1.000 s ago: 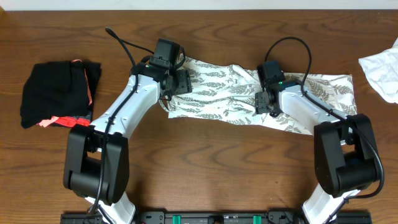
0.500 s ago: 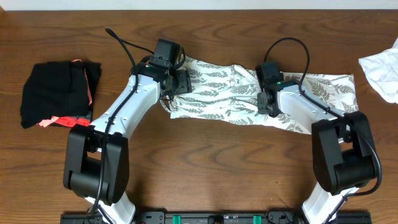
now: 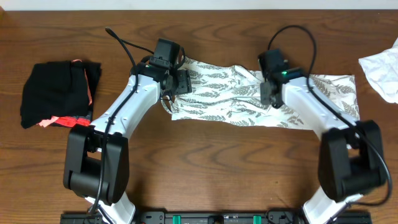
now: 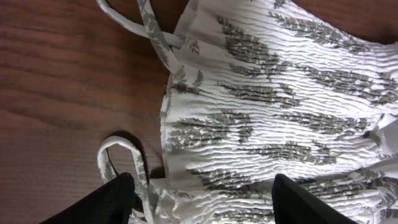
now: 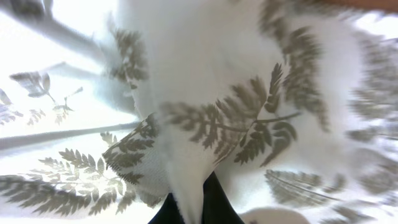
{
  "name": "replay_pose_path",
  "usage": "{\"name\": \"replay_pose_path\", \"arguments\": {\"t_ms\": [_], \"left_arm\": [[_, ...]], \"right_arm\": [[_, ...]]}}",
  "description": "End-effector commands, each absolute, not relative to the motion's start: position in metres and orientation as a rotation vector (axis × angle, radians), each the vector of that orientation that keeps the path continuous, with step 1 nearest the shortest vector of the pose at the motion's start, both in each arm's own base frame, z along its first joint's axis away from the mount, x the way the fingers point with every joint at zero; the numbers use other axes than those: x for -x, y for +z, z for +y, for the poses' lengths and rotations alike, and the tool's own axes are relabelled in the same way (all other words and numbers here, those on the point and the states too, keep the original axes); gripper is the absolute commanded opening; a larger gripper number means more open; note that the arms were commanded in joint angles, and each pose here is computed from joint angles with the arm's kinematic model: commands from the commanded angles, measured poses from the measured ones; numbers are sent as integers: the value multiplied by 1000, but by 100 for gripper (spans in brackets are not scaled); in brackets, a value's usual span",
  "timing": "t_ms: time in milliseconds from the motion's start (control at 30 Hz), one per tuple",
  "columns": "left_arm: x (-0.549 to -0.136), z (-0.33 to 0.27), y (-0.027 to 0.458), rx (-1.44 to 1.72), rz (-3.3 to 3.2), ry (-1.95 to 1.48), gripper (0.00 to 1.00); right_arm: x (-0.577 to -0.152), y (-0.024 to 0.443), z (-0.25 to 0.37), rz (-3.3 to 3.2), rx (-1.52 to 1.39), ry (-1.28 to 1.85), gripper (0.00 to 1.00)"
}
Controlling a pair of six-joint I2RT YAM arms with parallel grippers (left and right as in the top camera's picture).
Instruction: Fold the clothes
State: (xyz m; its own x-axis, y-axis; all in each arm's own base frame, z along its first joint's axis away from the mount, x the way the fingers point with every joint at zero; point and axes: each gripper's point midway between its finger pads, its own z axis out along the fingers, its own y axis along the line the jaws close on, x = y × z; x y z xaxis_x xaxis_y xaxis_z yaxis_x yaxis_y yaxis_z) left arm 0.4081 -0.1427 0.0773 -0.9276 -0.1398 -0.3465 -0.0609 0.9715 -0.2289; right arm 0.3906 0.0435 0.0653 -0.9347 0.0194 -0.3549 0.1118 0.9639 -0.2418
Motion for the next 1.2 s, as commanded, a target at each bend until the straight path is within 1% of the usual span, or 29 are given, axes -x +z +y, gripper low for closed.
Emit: {"name": "replay_pose_path", "arguments": {"t_ms": [0, 233, 333, 567, 667, 833, 967, 1167], "left_arm": [[-407, -142, 78, 144, 2754, -305, 71], [-407, -142, 78, 144, 2755, -304, 71], [-407, -142, 77, 144, 2757, -304, 71], [-403, -140, 76, 141, 2773, -295, 71], [-402, -140, 75, 142, 2778, -293, 71], [-400, -139, 74, 143, 2788, -289, 71], [-399, -139, 74, 143, 2791, -288, 71], [-396, -139, 73, 142, 2805, -292, 71]], "right_arm": [[-402, 110, 17, 2638, -206, -416, 1], [-383, 144, -47, 2586, -400, -522, 1], [-368, 147, -93, 2582, -559, -568, 1], [-342, 155, -198, 2506, -805, -689, 1], [-322, 160, -244, 2423, -963, -727, 1], [-284, 165, -306, 2337, -1126, -775, 1], [-272, 168, -334, 2248, -1209, -704, 1], [-268, 176, -363, 2136, -1240, -686, 1]]}}
